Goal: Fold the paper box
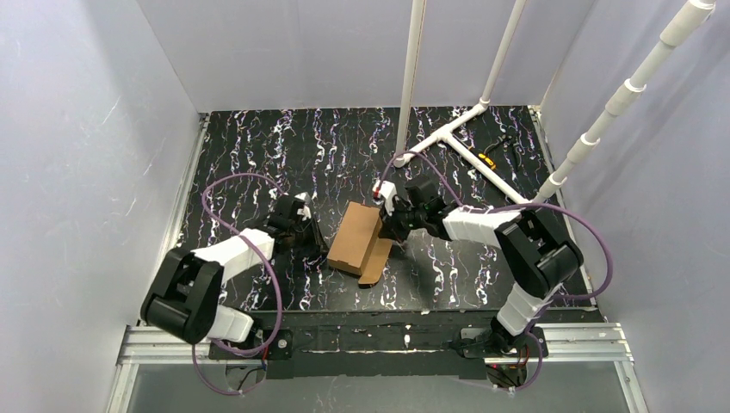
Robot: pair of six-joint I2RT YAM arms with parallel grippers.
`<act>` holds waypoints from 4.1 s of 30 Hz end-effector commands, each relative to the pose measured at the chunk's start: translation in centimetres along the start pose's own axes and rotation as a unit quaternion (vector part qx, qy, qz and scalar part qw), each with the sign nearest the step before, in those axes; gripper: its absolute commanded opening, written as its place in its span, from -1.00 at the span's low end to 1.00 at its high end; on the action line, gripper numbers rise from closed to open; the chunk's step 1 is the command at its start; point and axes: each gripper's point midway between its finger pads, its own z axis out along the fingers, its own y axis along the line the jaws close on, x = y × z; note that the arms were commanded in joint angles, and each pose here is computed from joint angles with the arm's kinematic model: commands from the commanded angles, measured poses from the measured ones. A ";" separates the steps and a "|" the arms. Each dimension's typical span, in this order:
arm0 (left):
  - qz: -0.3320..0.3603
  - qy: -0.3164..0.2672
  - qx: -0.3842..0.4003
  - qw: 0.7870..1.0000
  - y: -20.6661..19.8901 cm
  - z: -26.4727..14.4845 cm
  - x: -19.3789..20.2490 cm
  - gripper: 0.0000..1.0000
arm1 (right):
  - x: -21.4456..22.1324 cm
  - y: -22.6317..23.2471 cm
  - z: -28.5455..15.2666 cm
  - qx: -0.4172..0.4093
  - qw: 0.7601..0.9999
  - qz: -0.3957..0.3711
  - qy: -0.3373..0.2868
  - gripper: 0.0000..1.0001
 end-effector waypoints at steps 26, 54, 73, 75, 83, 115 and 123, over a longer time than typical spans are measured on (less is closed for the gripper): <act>-0.037 -0.074 0.204 0.975 -6.3 -6.4 -0.4 0.97 | 2.5 6.4 -9.1 -0.207 0.942 -0.261 -0.043 0.97; 0.009 -0.028 0.172 0.985 -5.5 -1.9 -0.1 0.63 | 2.7 5.4 -1.4 -0.120 0.931 -0.343 0.024 -0.32; 0.020 0.020 0.110 0.994 -4.0 -0.4 0.0 0.40 | 2.4 6.1 -0.9 -0.142 0.957 -0.251 0.031 -0.86; 0.028 0.028 0.100 0.994 -4.0 -0.6 -0.1 0.37 | 2.4 6.0 -0.9 -0.140 0.958 -0.248 0.032 -0.87; 0.032 0.042 0.079 0.995 -3.5 -0.6 -0.1 0.31 | 2.4 6.2 -0.9 -0.143 0.962 -0.230 0.034 -0.94; 0.005 0.077 0.055 0.995 -5.4 -0.2 0.3 0.29 | 1.9 7.2 -1.0 -0.159 0.970 -0.182 0.023 -0.97; -0.035 0.067 0.065 0.995 -5.8 -0.2 0.4 0.14 | 1.9 7.9 -1.1 -0.176 0.968 -0.178 0.020 -0.97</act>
